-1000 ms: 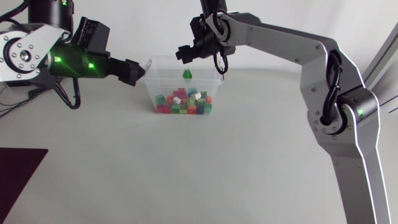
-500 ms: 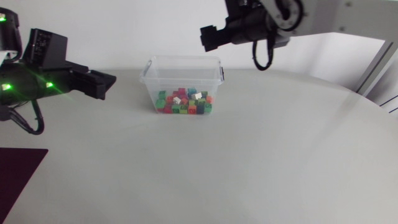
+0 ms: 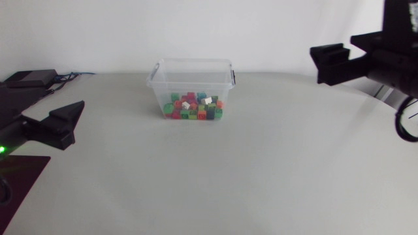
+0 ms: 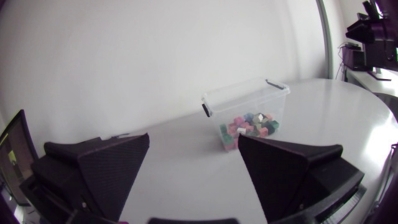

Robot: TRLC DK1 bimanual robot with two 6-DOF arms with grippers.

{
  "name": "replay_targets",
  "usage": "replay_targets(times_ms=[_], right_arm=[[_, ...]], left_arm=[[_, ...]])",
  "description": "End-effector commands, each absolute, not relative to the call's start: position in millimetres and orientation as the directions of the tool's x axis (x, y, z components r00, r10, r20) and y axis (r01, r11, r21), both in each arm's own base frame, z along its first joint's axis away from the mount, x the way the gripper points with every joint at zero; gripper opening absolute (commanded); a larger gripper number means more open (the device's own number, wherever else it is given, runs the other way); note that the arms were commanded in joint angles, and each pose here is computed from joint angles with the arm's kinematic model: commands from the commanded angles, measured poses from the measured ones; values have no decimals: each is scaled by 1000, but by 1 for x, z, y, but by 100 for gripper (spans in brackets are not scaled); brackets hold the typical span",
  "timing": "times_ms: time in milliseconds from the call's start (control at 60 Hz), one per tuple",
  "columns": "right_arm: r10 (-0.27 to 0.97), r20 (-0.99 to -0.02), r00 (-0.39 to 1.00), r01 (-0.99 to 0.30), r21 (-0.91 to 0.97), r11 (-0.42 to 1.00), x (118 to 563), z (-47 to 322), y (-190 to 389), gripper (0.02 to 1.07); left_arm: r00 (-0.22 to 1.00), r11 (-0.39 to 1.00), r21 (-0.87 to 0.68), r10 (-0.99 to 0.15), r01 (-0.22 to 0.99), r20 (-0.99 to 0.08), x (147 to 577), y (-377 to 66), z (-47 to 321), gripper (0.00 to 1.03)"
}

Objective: Place the duplo bricks in the container

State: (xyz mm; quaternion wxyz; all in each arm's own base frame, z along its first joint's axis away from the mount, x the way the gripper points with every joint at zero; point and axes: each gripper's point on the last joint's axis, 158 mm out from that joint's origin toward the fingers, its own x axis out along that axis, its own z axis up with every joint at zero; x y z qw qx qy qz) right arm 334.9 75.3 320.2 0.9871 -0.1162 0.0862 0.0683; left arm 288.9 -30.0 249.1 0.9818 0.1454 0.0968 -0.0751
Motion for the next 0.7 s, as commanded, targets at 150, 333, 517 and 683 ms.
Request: replay_targets(times_ms=[150,333,517,683], right_arm=[[6,-177,984,-52,-256,965,287,293,28,103],[-42,-115,992,8,-283,959,259,281,8,103],[-68,-65,996,46,-290,956,246,260,-3,103],[-57,-64,996,40,-235,971,247,239,-3,103]], left_arm=[[986,959,268,-51,93,-161,261,-10,233,99],[998,963,267,-11,27,-62,247,0,238,99],[1000,973,232,-11,15,-19,242,-1,231,99],[1000,982,188,-12,17,-27,245,-1,216,99]])
